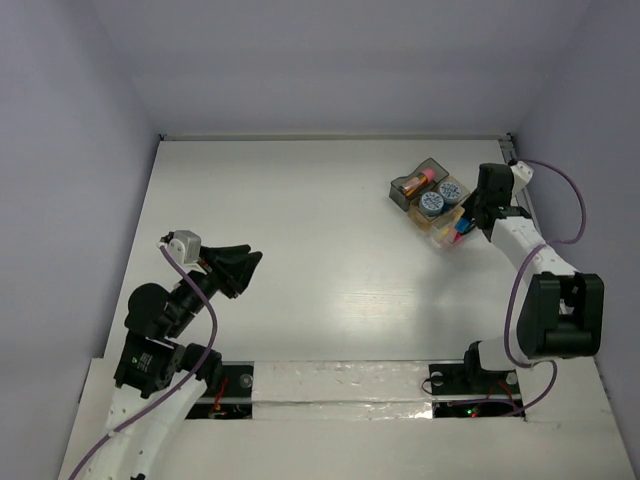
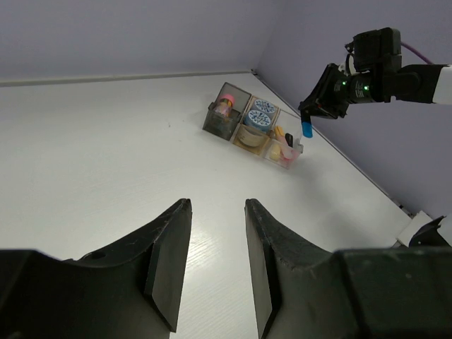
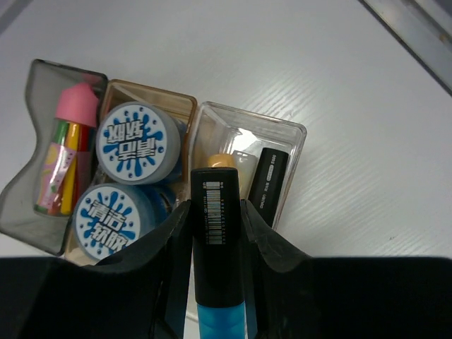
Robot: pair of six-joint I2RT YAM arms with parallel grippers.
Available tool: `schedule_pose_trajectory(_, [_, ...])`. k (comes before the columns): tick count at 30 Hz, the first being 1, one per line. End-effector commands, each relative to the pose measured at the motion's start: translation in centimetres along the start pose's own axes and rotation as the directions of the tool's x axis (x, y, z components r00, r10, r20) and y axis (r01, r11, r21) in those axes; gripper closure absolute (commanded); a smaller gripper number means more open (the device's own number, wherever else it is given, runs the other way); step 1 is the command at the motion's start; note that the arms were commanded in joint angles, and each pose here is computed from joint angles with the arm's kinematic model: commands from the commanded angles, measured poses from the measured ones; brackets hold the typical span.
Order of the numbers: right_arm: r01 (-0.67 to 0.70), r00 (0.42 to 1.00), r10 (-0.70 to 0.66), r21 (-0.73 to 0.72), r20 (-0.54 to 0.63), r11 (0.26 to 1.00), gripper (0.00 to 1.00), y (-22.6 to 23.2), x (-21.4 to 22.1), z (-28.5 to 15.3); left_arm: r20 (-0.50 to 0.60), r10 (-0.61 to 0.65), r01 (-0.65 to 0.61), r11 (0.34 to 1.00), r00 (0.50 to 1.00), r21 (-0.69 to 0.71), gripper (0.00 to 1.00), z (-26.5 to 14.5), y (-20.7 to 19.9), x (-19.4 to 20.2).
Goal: Sort the stationery into containers
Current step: Place the pen in the storage box.
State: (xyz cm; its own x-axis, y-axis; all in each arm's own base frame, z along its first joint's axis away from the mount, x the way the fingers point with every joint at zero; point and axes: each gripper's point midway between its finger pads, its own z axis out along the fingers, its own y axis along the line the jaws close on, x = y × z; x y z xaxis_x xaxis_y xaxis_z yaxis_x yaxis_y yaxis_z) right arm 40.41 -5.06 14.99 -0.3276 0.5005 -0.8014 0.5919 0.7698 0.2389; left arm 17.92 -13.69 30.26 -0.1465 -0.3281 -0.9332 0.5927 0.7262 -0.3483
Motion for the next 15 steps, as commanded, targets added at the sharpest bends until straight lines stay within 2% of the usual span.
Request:
schedule_pose_trajectory(1, [-0.071,0.997,0.072,-0.063,0.016,0.996,0.93,1.0,-1.2,0.8,0.041,0.019,-0.02,1.0,0.999,0.021,0.66,-0.1,-0.5,-1.0])
schedule_pose_trajectory(5, [-0.08,0.997,0.079,-0.052,-0.013,0.995,0.77,0.8,0.2,1.6,0.038,0.018,-0.019,1.0,0.999,0.02,0.66,0.0,-0.4,-1.0])
schedule_pose_trajectory(6, [-0.084,0.996,0.082,-0.06,-0.028,0.995,0.69,1.0,0.5,1.7,0.038,0.018,-0.019,1.0,0.999,0.02,0.66,0.0,-0.4,-1.0])
schedule_pose_trajectory(9, [-0.092,0.994,0.086,-0.091,-0.061,0.992,0.59,1.5,1.3,1.7,0.032,0.017,-0.017,1.0,0.999,0.018,0.66,0.1,-0.3,-0.9])
schedule_pose_trajectory(10, [-0.094,0.994,0.088,-0.097,-0.065,0.991,0.5,1.7,1.3,1.6,0.035,0.014,-0.014,1.0,0.999,0.015,0.66,0.1,-0.3,-1.0])
schedule_pose_trajectory(11, [-0.096,0.994,0.09,-0.105,-0.068,0.99,0.46,1.8,1.3,1.4,0.032,0.014,-0.014,1.0,0.999,0.011,0.66,0.1,-0.2,-0.9])
schedule_pose_trajectory(12, [-0.095,0.993,0.086,-0.116,-0.079,0.989,0.33,1.9,1.4,1.2,0.033,0.014,-0.014,1.0,0.999,0.008,0.66,0.1,-0.2,-0.9])
schedule_pose_trajectory(14, [-0.099,0.993,0.089,-0.132,-0.077,0.986,0.28,2.2,1.0,0.6,0.032,0.014,-0.014,1.0,0.999,0.006,0.66,0.1,-0.2,-0.9])
schedule_pose_trajectory(15, [-0.103,0.993,0.092,-0.146,-0.079,0.984,0.19,2.4,0.9,0.2,0.033,0.014,-0.014,1.0,0.999,0.003,0.66,0.1,-0.1,-0.9])
